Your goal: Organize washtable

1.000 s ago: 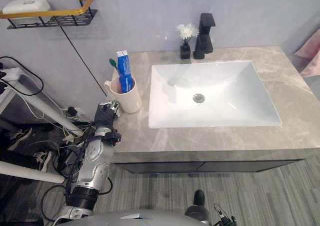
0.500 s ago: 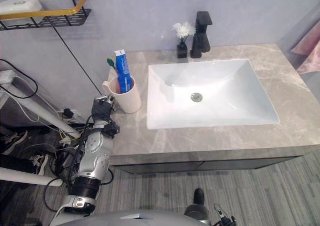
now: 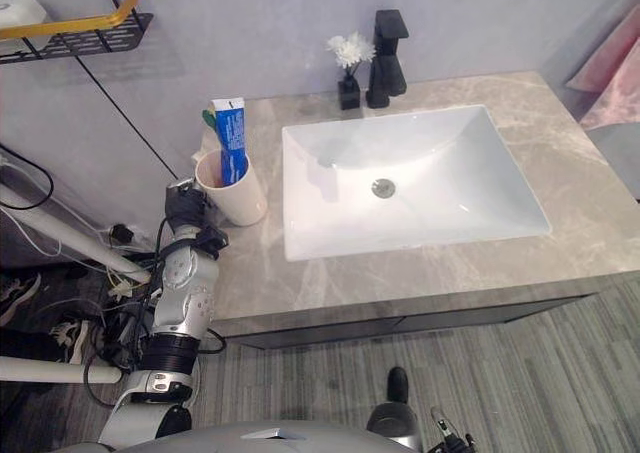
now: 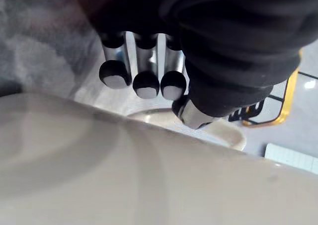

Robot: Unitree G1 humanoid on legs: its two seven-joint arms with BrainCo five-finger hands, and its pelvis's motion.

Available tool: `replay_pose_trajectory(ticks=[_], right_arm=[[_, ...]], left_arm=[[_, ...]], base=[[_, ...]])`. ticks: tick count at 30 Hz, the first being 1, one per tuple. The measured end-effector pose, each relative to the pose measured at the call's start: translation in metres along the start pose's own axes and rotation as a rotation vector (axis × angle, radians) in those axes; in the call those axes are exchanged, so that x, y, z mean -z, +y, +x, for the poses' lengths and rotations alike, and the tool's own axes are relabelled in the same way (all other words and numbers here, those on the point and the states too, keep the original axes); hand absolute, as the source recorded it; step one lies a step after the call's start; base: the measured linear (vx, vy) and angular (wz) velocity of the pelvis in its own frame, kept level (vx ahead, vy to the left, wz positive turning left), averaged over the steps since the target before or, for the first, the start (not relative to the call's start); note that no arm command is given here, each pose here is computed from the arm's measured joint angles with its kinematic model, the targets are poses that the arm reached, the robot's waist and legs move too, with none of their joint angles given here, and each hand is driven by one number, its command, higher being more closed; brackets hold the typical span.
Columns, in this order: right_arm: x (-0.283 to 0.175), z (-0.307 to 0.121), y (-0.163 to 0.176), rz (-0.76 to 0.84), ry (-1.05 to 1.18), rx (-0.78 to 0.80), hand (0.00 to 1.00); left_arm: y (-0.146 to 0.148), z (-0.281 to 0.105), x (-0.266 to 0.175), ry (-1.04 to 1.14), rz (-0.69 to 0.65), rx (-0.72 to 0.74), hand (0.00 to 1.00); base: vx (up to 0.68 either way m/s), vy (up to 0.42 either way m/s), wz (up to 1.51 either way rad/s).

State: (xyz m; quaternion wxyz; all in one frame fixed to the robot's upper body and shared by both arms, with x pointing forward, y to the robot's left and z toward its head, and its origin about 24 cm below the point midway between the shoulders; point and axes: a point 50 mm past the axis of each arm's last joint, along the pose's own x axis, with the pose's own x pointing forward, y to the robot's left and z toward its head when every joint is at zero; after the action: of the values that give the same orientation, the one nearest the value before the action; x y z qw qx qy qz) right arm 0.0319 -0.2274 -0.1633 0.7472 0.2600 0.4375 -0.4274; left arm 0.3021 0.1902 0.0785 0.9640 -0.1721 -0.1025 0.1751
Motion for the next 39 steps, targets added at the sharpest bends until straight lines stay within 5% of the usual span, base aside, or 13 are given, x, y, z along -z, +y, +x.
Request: replay_pose_trajectory(ticks=[12,23,39], right_arm=[[0.0,0.0,0.0,0.001,-0.001,0.0,0.0],[-0.002,0.0,0.002,0.003,-0.007,-0.019,0.0],[0.001,0.0,0.001,-0.028,0.002,-0.039,0.0]], left_arm=[[0.009,0.001,-0.003,-0.014,-0.005,-0.041,1.0],[0.013,-0.032,-0.017,-0.069,-0.006,0.081,1.0],[-0.048,-0.074,-0.02,-0.052,-0.151,0.447,1.0]], base=[[0.0,0.003,-0.01],[-0.02,0.005,0.04],[-0.02,-0.002,0.04]])
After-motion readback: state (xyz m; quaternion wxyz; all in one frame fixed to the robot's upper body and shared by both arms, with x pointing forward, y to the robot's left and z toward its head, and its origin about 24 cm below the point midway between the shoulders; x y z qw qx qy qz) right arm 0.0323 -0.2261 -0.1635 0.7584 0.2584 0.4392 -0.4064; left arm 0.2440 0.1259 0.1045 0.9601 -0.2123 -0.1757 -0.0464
